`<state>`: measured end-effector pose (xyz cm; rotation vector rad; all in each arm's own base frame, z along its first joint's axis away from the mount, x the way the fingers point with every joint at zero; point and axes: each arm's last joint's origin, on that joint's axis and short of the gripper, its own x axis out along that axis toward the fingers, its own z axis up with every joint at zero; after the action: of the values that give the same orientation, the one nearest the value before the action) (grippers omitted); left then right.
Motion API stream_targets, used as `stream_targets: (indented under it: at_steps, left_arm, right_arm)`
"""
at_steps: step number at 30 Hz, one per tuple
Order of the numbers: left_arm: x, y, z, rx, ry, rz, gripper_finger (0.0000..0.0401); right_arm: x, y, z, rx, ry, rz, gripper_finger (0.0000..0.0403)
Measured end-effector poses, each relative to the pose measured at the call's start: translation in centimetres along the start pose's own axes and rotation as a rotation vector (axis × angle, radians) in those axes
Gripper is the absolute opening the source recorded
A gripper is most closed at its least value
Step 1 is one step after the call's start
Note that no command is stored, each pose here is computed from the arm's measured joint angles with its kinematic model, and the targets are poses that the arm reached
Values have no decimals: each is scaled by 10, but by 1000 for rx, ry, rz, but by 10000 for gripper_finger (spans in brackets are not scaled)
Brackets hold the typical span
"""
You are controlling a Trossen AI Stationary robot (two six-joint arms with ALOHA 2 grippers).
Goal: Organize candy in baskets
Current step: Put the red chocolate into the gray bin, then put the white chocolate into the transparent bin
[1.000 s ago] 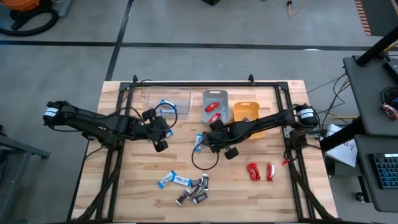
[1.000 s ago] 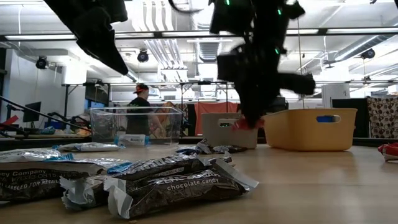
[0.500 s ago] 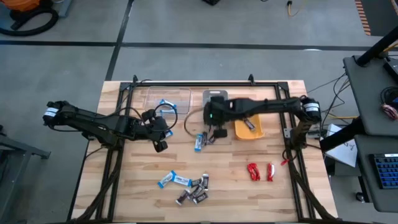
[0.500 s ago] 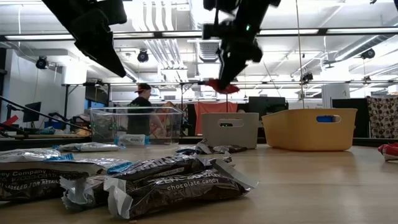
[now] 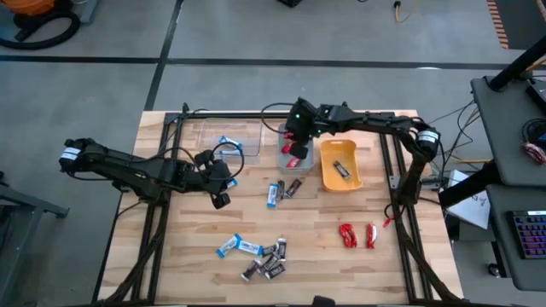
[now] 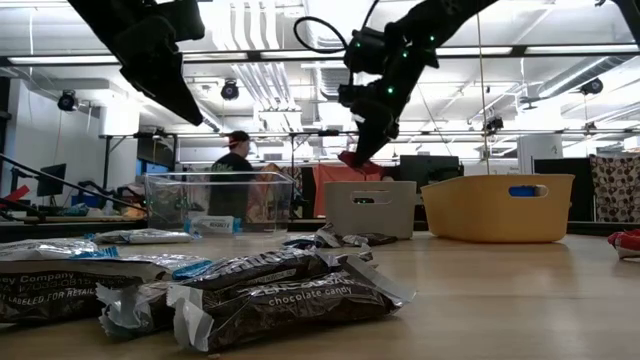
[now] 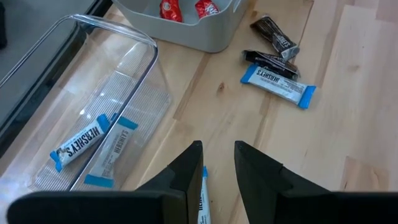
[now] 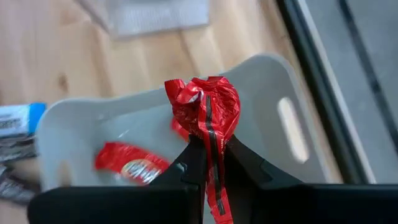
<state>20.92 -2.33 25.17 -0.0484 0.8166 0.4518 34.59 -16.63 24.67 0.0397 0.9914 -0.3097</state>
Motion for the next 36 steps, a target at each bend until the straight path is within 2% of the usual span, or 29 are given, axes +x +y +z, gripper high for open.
stream_targets:
  at_steps: [13, 18, 27, 36]
  left_arm:
    - [3, 0, -4, 3, 10, 4, 76]
    - [3, 0, -4, 3, 10, 4, 76]
    - [3, 0, -4, 3, 10, 4, 76]
    - [3, 0, -3, -48, 4, 1, 76]
  right_arm:
    - [8, -2, -3, -45, -50, -22, 37]
    - [9, -4, -2, -39, -59, -74, 59]
    - [9, -5, -2, 10, -61, -78, 112]
    - [-6, -3, 2, 26, -81, -75, 116]
